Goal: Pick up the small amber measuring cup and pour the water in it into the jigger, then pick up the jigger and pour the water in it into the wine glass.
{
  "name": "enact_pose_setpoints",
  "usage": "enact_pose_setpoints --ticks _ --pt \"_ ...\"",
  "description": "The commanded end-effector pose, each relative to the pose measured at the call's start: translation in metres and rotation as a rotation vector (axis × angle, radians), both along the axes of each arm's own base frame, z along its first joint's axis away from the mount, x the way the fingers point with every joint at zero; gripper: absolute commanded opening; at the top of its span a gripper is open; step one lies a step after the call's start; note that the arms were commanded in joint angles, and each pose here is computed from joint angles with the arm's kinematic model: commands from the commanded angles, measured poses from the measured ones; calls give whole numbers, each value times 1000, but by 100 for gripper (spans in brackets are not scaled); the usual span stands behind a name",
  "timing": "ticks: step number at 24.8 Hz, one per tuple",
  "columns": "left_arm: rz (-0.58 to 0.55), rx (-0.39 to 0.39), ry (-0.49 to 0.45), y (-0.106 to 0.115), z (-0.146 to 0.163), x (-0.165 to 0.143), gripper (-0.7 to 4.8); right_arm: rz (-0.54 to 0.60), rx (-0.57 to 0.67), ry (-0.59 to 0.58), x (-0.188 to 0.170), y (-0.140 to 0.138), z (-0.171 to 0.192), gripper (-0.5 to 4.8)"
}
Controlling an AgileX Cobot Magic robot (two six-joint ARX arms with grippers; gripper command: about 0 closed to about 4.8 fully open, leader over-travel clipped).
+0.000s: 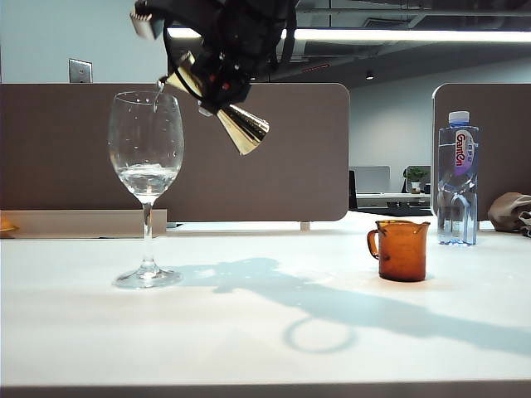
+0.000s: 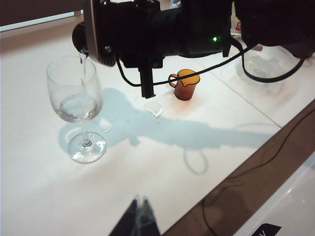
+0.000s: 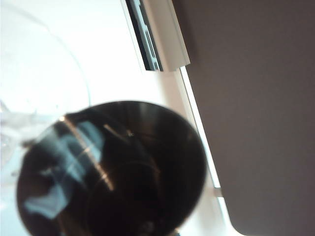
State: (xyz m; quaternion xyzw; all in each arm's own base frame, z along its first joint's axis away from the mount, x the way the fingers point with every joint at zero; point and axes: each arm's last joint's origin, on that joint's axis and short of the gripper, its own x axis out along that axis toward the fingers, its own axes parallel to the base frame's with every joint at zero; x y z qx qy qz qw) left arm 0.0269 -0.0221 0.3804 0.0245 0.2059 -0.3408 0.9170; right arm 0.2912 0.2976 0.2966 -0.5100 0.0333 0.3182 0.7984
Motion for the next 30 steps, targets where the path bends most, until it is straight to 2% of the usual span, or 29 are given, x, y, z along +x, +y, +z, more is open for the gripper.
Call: enact_pose_setpoints --ticks 1,5,7,19,27,30 --pt "-2 -5 -16 0 2 0 -2 14 -30 -53 -1 2 5 -5" --pt "-2 -5 -15 0 2 0 -2 22 -106 -113 0 2 6 -5" --pt "-2 -5 -15 0 2 0 -2 8 -154 -185 2 2 10 -4" --pt "-2 -5 -15 0 2 0 -2 10 -226 -340 4 3 20 -4" --pt "-2 -5 -15 0 2 0 -2 84 -230 -491 0 10 32 -4" --pt "-2 -5 -15 0 2 0 -2 122 -283 -568 0 10 36 -4"
